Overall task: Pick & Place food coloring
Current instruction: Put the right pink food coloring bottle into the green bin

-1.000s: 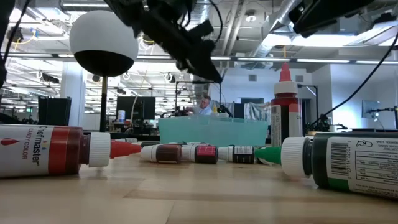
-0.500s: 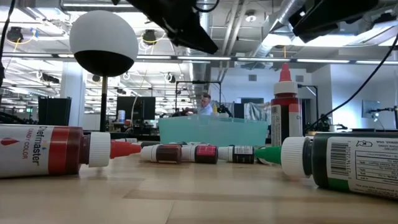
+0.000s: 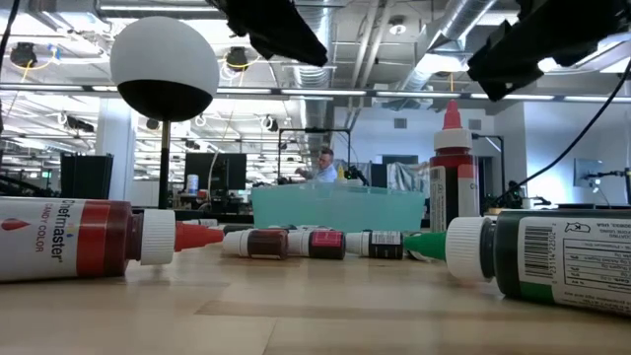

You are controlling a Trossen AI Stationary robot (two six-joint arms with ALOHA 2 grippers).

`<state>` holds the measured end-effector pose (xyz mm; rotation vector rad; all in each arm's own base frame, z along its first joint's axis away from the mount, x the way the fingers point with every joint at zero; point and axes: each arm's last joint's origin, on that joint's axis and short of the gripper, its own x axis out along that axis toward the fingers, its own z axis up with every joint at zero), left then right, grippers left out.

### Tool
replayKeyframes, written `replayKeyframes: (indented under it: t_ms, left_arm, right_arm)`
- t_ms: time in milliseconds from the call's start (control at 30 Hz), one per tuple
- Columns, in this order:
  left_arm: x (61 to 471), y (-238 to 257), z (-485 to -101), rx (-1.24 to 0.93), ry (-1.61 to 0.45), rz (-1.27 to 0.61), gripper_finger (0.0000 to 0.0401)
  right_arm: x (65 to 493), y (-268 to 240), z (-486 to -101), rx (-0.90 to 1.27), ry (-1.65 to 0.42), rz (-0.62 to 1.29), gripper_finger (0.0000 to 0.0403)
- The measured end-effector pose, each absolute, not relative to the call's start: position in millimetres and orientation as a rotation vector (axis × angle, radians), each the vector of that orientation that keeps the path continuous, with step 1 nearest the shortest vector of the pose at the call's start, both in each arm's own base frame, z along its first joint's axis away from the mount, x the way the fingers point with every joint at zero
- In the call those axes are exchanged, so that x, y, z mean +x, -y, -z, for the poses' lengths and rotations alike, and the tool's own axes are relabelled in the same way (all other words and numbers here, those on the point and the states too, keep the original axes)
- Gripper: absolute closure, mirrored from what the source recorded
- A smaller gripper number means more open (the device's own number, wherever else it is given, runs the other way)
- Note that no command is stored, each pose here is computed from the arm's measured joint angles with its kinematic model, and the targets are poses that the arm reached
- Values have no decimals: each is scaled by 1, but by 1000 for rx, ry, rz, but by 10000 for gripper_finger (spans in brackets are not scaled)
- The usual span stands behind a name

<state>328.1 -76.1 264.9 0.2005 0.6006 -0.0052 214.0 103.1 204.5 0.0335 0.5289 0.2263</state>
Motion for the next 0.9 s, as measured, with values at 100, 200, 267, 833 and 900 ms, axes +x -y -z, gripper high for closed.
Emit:
replayKeyframes:
  t_ms: [100, 200, 267, 833, 900]
  left_arm:
    - [324, 91, -265, 225, -589, 14, 282]
    - [320, 104, -266, 249, -581, 18, 282]
    - [318, 112, -263, 255, -548, 21, 282]
    - [206, 95, -208, 51, 4, 45, 282]
    - [198, 92, -206, 45, 26, 51, 282]
  right_arm:
    - [212, -102, -199, 47, -507, -228, 277]
    - [211, -101, -196, 68, -506, -221, 251]
    - [210, -100, -193, 64, -505, -208, 234]
    - [209, -100, -192, 39, -448, -163, 200]
    - [209, -99, -191, 47, -428, -165, 202]
